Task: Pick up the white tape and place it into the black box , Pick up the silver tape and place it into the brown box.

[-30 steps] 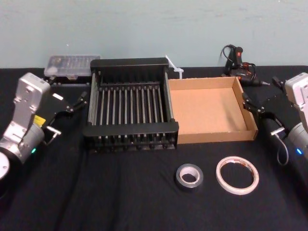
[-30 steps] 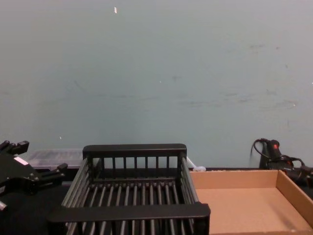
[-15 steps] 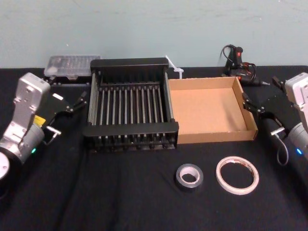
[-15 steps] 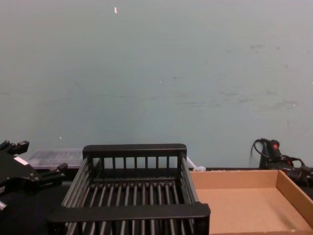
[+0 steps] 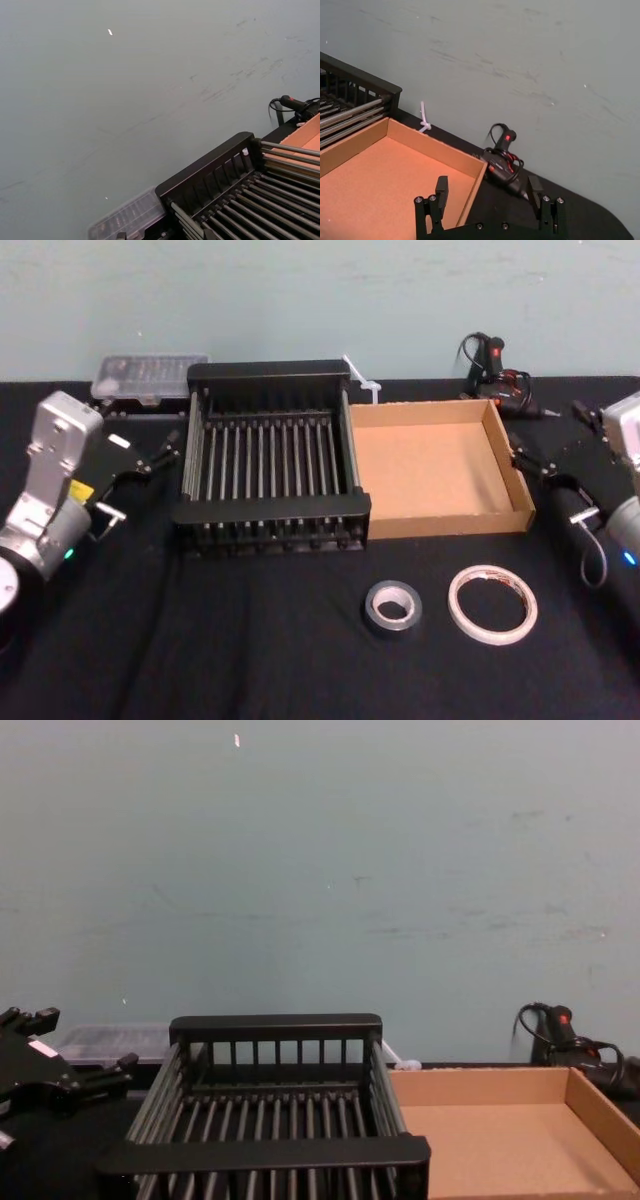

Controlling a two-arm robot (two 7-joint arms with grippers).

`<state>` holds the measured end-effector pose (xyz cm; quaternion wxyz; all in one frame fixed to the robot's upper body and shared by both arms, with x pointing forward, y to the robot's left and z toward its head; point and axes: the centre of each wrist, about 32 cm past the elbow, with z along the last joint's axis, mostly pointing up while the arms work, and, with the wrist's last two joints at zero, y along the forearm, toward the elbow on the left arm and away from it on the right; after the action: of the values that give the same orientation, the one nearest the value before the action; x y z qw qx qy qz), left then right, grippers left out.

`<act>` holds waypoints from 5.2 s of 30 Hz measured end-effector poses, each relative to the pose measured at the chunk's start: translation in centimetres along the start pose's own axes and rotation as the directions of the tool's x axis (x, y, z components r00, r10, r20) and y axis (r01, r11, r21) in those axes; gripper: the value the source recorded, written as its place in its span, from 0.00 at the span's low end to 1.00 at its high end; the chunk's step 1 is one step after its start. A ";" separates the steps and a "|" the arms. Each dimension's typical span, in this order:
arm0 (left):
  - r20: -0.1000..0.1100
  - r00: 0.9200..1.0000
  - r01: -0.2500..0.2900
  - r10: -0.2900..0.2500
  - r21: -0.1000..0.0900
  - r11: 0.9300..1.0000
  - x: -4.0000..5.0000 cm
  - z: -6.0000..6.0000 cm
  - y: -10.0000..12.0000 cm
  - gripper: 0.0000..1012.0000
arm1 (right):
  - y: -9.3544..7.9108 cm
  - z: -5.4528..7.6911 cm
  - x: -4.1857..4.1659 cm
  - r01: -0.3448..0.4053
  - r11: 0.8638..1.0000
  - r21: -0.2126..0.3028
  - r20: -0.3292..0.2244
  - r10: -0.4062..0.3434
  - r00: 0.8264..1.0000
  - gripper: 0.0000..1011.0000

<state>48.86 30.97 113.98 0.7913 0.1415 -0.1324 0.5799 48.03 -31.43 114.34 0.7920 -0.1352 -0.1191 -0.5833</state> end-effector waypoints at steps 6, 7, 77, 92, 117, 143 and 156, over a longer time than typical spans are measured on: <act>0.000 1.000 0.000 0.000 0.000 1.000 0.00 0.0 0.0 0.99 | -1.5 0.4 0.58 -0.010 1.000 -0.024 -0.064 0.009 0.998 0.99; 0.000 1.000 0.000 0.000 0.000 1.000 0.00 0.0 0.0 0.99 | -1.8 0.4 0.65 -0.012 1.000 -0.026 -0.070 0.010 0.998 0.99; 0.000 1.000 0.000 0.000 0.000 1.000 0.00 0.0 0.0 0.99 | -9.3 -0.5 -2.79 -0.246 0.935 -0.255 -0.269 0.176 0.947 0.99; 0.000 1.000 0.000 0.000 0.000 1.000 0.00 0.0 0.0 0.99 | -8.6 -1.7 -3.04 -0.254 0.926 -0.280 -0.267 0.179 0.947 0.99; 0.000 1.000 0.000 0.000 0.000 1.000 0.00 0.0 0.0 0.99 | -8.5 -1.9 -3.04 -0.258 0.922 -0.288 -0.259 0.184 0.948 0.99; 0.000 1.000 0.000 0.000 0.000 1.000 0.00 0.0 0.0 0.99 | -8.5 -1.9 -3.03 -0.257 0.923 -0.287 -0.259 0.183 0.948 0.64; 0.000 1.000 0.000 0.000 0.000 1.000 0.00 0.0 0.0 0.99 | -8.5 -1.8 -3.03 -0.257 0.923 -0.287 -0.261 0.183 0.948 0.24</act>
<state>48.86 30.97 113.98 0.7913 0.1415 -0.1324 0.5799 39.09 -31.78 112.21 0.8291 -0.2051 0.0843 -0.5132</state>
